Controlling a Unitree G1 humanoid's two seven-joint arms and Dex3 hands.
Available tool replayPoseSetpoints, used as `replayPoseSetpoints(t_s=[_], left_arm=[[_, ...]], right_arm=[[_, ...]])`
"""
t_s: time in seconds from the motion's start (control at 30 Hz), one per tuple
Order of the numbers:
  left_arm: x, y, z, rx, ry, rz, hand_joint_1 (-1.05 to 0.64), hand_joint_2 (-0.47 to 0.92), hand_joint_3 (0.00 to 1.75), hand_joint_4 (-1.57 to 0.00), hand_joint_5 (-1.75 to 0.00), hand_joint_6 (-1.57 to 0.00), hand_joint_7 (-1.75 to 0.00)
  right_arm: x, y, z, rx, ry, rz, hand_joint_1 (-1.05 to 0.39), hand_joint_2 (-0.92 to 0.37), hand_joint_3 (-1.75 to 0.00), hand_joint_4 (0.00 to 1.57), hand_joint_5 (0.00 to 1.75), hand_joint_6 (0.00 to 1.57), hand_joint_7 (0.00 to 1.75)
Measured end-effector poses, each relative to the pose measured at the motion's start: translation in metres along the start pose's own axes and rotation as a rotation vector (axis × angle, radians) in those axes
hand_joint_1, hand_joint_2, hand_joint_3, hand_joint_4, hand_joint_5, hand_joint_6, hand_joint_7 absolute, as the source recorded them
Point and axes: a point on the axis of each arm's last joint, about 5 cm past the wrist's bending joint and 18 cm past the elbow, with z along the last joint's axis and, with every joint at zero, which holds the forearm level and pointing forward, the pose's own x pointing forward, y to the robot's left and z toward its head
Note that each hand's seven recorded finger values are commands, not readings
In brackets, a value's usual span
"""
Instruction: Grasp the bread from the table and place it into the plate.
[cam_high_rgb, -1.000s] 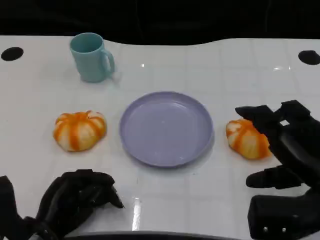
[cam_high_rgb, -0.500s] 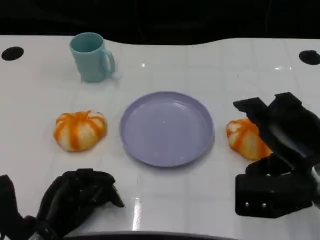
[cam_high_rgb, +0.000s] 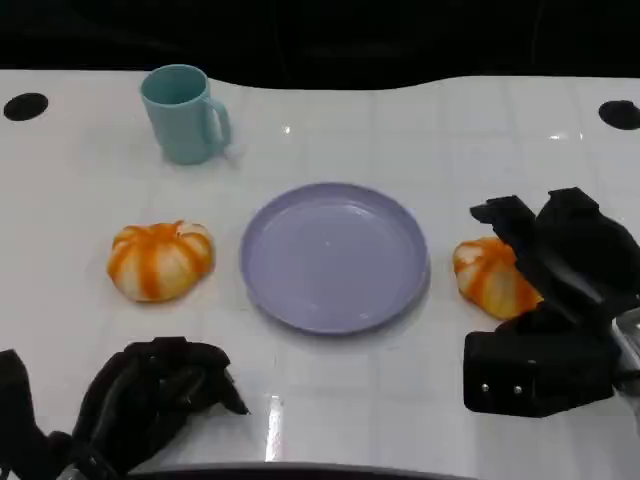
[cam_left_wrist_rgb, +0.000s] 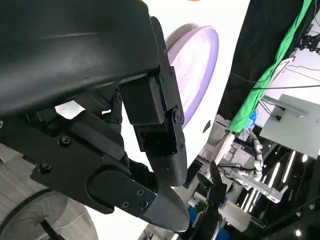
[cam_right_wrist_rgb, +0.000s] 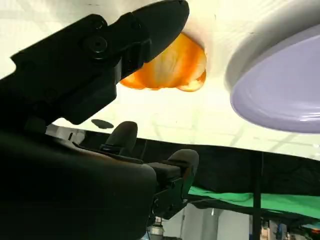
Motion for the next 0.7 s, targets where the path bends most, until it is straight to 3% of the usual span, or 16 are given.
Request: replayPoseSetpoints(t_s=[0.23, 0.37, 0.5, 0.7], left_arm=[[0.0, 0.0, 0.001, 0.004, -0.002, 0.01, -0.96, 0.7, 0.0, -0.79, -1.42, -1.5, 0.0], [0.0, 0.0, 0.001, 0.005, -0.002, 0.01, -0.96, 0.7, 0.0, -0.79, -1.42, -1.5, 0.0], [0.0, -0.001, 0.001, 0.005, -0.002, 0.011, -0.94, 0.7, 0.0, -0.79, -1.41, -1.49, 0.0], [0.0, -0.001, 0.001, 0.006, -0.003, 0.01, -0.94, 0.71, 0.0, -0.78, -1.41, -1.49, 0.0]], right_arm=[[0.001, 0.0023, -0.003, 0.004, 0.018, 0.024, -0.7, -0.73, -0.02, 0.0, 0.9, 0.03, 0.61], [0.001, 0.0025, -0.005, 0.003, 0.031, 0.042, -0.63, -0.74, 0.0, 0.05, 0.8, 0.25, 0.25], [0.001, 0.0017, -0.008, -0.003, 0.036, 0.05, -0.59, -0.77, 0.0, 0.18, 0.53, 0.36, 0.06], [0.001, 0.0045, -0.012, -0.019, 0.048, 0.099, -0.53, -0.81, 0.0, 0.32, 0.22, 0.38, 0.0]])
